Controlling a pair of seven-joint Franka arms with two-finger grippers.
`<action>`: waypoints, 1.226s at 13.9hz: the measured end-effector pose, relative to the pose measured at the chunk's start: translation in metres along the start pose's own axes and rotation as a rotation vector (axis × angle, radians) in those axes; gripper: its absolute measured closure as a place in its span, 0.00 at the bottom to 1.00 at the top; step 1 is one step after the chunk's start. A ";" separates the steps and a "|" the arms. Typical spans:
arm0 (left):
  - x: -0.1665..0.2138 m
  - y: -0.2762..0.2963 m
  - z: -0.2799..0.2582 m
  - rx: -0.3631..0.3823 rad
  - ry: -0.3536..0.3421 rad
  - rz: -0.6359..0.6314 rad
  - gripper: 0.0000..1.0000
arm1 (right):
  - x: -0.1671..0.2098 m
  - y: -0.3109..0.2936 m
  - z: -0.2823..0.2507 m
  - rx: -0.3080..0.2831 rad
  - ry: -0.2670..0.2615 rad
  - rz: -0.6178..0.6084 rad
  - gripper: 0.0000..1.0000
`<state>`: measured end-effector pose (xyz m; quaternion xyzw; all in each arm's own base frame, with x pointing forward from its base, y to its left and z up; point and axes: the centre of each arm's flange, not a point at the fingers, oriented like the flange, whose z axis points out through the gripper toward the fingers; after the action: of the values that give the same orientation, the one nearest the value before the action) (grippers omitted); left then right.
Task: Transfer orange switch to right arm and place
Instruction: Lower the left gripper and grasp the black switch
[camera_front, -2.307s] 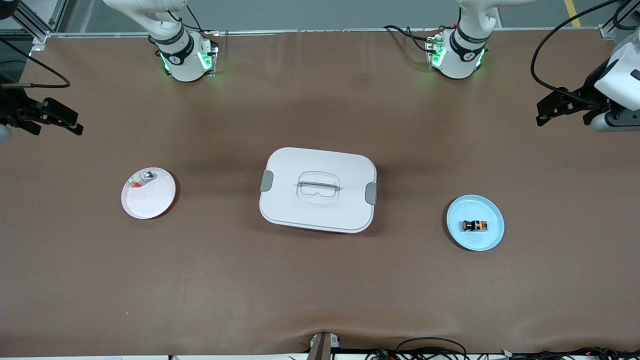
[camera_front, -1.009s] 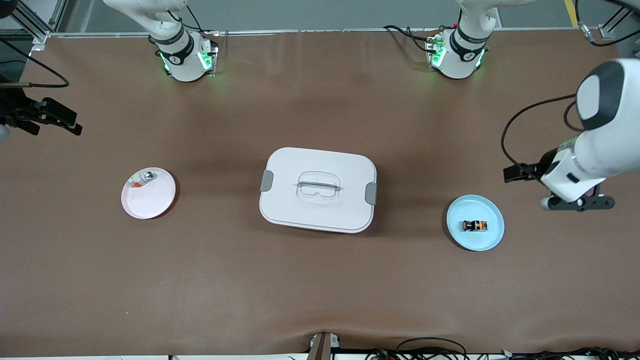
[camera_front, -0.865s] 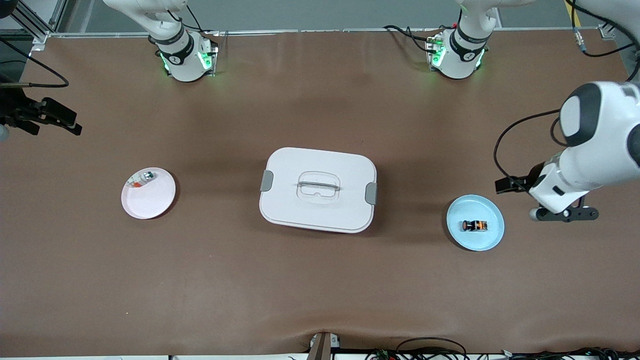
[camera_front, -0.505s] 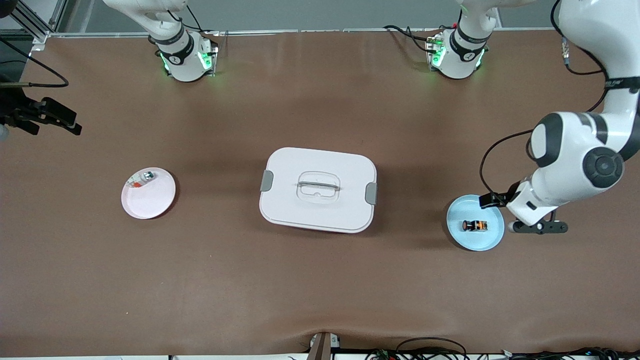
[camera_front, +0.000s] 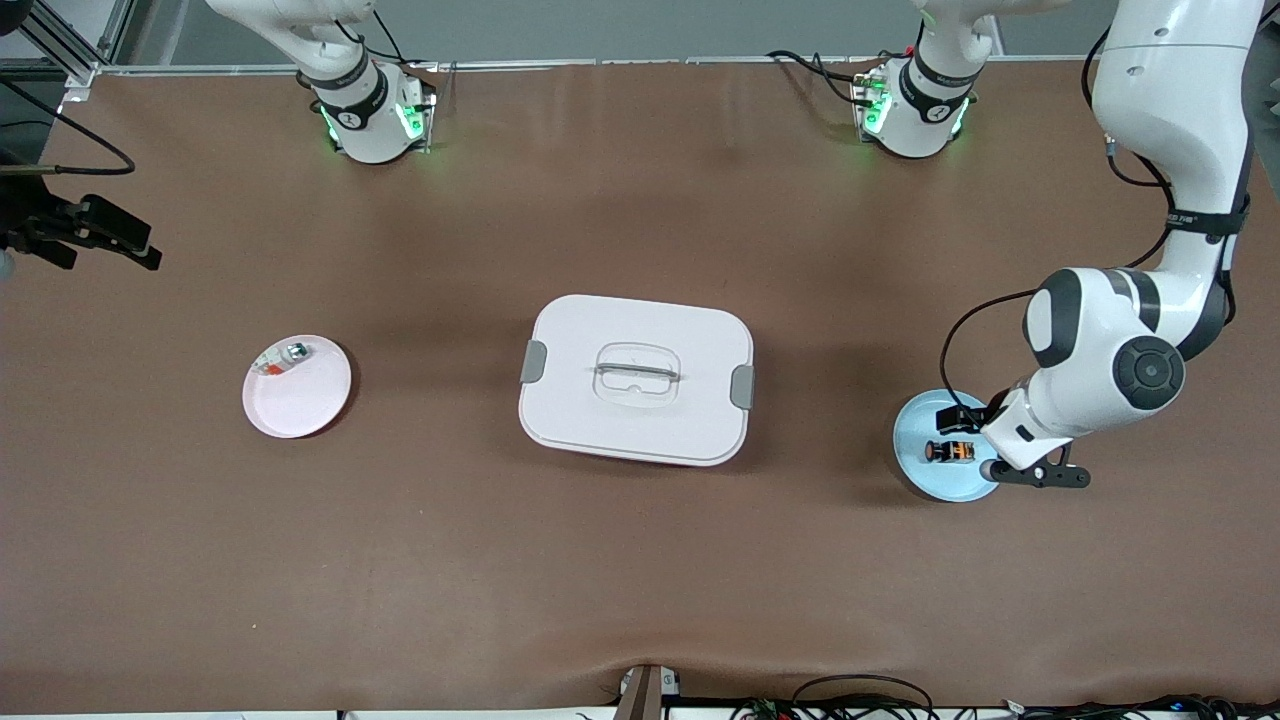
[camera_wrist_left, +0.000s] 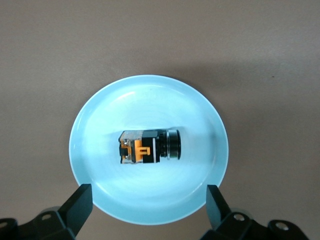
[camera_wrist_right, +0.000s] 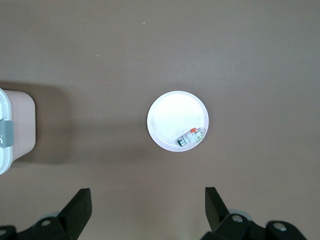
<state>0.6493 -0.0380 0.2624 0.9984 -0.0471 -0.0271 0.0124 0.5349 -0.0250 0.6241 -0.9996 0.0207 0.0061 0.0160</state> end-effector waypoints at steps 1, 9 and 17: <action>0.001 -0.004 0.007 -0.001 0.001 -0.004 0.00 | 0.000 0.000 0.000 0.000 0.000 0.000 0.00; 0.008 -0.008 0.048 -0.007 0.034 -0.001 0.00 | 0.000 0.000 0.000 0.000 0.000 0.000 0.00; 0.011 -0.008 0.079 -0.011 0.067 -0.002 0.03 | 0.000 0.000 0.000 0.000 0.001 0.000 0.00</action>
<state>0.6566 -0.0329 0.1824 0.9988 -0.0453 0.0060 0.0193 0.5349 -0.0251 0.6243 -0.9996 0.0207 0.0058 0.0158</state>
